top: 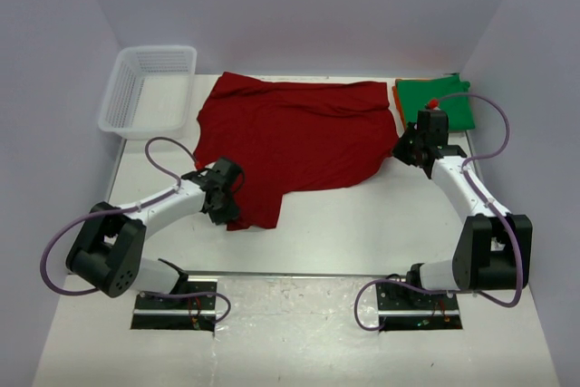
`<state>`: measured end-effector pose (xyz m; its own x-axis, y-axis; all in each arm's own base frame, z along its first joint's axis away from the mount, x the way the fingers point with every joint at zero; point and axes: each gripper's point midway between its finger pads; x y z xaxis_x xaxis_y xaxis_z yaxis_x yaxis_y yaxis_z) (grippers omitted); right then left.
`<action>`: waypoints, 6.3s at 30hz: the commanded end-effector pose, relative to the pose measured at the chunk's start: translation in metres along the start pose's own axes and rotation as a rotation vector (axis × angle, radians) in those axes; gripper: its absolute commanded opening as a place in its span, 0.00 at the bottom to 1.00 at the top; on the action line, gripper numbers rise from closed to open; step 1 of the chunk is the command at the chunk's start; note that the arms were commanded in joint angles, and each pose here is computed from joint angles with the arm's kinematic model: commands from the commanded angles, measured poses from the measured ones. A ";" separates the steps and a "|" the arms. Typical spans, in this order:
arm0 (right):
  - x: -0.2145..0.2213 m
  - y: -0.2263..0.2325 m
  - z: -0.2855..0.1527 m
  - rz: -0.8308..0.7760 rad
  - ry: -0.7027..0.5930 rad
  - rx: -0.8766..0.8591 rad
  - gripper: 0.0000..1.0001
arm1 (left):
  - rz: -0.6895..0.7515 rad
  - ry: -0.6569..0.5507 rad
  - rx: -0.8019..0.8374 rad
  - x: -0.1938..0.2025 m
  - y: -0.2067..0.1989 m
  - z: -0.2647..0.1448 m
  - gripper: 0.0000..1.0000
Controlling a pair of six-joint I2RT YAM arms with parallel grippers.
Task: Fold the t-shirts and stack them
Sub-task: Flatten out the tshirt
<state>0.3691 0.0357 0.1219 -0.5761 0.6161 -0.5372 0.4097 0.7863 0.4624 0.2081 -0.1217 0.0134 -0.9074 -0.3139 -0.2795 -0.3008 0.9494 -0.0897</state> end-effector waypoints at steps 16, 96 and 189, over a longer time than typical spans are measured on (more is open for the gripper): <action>-0.005 0.014 -0.004 -0.034 -0.019 -0.051 0.00 | 0.009 -0.090 0.010 -0.028 -0.008 -0.019 0.50; -0.014 0.033 -0.021 -0.107 -0.063 -0.067 0.00 | 0.077 -0.357 0.122 -0.071 -0.012 -0.084 0.00; -0.136 0.234 -0.418 -0.626 -0.660 -0.830 0.00 | 0.421 -1.784 0.485 -0.249 -0.026 -0.645 0.00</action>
<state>0.2820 0.1214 0.5837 -0.0031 0.2308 -0.9730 -0.5064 0.8386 0.2006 0.3026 -0.0857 0.6731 0.4322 -0.0197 -0.9016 0.2392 0.9664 0.0936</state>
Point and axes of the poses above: each gripper's point midway between its finger pads, its own z axis out along the fingers, its own y axis along the line the jaws close on, x = y × z, and after that the axes turned 6 degrees about z, right-handed
